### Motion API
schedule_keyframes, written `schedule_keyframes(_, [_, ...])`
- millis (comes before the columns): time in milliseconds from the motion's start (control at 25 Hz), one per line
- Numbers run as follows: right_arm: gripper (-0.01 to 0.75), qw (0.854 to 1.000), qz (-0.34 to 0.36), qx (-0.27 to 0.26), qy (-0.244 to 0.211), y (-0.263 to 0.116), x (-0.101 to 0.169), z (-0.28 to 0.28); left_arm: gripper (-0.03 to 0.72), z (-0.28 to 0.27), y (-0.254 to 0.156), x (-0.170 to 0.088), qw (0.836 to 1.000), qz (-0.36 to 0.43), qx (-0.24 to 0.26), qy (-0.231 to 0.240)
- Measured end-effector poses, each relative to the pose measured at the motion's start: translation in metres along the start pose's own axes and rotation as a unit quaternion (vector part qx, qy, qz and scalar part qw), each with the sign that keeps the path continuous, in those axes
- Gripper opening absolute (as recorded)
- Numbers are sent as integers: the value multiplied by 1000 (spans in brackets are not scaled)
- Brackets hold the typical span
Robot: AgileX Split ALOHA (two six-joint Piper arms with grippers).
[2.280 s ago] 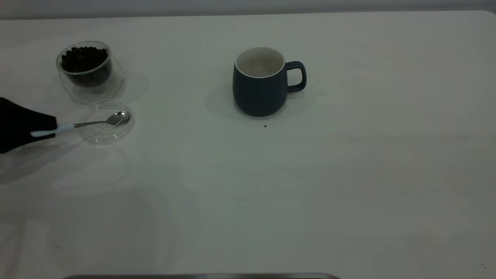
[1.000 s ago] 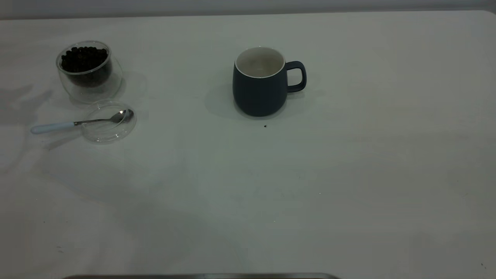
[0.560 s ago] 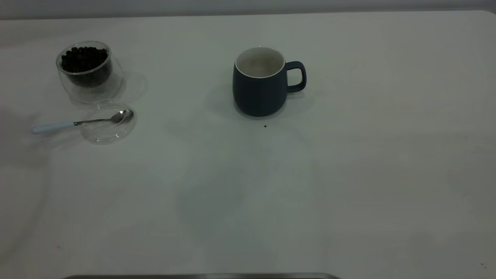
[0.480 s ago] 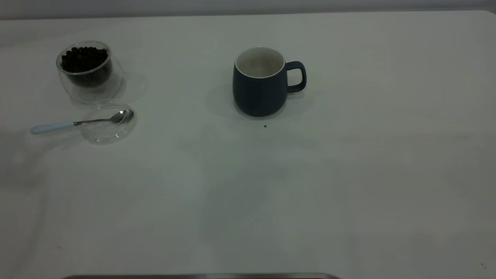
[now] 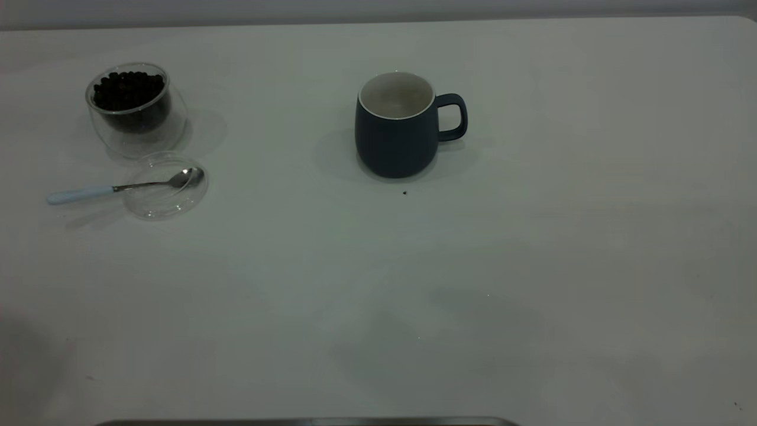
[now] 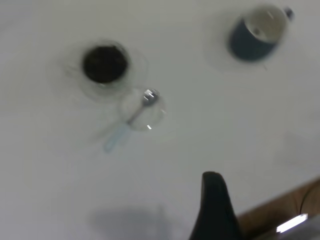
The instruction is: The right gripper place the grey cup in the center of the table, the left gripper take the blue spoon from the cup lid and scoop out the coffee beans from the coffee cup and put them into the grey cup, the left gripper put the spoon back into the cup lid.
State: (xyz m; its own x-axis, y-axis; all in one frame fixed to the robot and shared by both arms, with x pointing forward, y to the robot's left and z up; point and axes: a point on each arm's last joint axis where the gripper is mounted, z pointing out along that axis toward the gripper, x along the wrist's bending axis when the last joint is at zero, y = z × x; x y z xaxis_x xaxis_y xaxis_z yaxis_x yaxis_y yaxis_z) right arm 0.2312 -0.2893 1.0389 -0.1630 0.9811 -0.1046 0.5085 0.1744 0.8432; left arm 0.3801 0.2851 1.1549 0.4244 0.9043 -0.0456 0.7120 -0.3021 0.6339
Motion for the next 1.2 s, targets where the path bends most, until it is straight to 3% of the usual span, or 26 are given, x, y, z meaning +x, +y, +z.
schedule_keyframes(160, [459,1000,0,0,0,0,0,0,582,-5,-37,-23,999,23,36,12])
schedule_keyframes(440, [459,1000,0,0,0,0,0,0,582,-15,-104,-27,991,-56,26,121])
schedule_keyframes(800, [459,1000,0,0,0,0,0,0,582,12,-169,-36,990,-63,18,128])
schedule_keyframes(1200, [459,1000,0,0,0,0,0,0,582,12,-180,-39,987,-81,-27,138])
